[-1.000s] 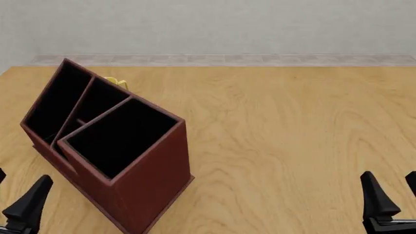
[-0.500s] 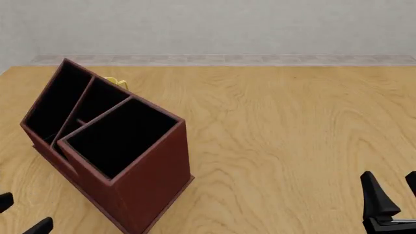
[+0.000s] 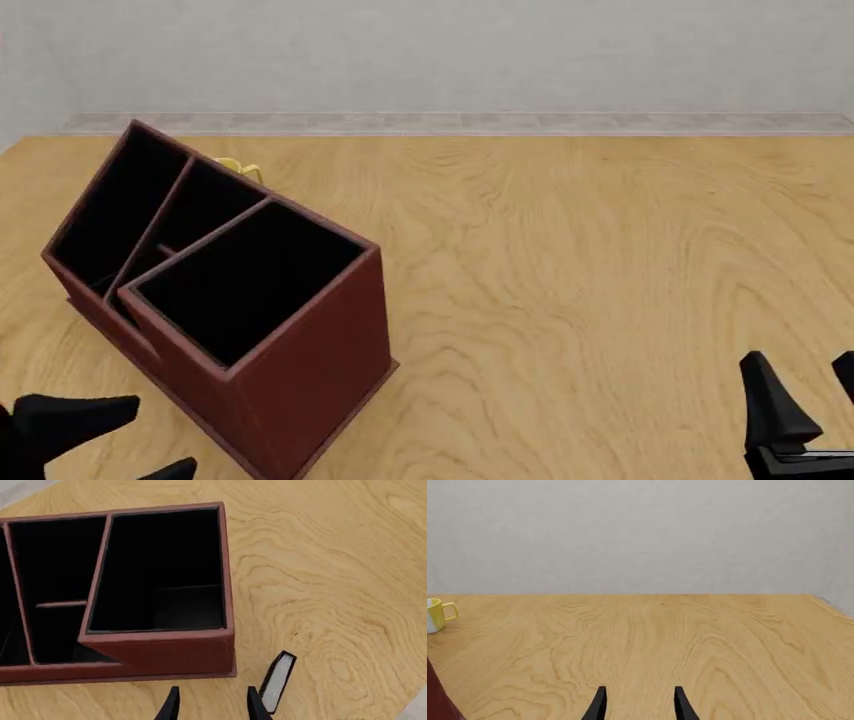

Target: Pick up the book and place it in the left compartment of the caddy.

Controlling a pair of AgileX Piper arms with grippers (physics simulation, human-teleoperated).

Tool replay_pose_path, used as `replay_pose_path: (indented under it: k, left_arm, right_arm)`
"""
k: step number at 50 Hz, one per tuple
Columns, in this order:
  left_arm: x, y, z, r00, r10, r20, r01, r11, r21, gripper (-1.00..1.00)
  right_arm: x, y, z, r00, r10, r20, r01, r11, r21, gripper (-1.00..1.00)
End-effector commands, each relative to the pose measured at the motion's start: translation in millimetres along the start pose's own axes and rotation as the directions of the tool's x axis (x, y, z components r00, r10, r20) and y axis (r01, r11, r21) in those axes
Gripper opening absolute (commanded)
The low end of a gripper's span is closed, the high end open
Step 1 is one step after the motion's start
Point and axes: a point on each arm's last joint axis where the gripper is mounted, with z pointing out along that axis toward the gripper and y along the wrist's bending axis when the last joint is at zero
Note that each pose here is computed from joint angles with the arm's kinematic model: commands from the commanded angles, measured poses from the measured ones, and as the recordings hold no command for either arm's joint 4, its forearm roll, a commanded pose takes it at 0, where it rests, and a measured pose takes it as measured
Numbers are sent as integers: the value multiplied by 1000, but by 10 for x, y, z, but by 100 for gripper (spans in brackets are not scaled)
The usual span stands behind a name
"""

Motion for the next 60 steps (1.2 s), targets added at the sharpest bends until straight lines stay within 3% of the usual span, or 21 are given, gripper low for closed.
replay_pose_path:
  k: [1,60]
  left_arm:
    - [28,-72,274,998,5,-70,1,997,77,100]
    - [158,-286,493,986,35,-161,4,972,233,100]
  right_arm:
    - [1,0,7,1000,0,0,0,1000,-1,100]
    - [1,0,7,1000,0,0,0,1000,-1,100]
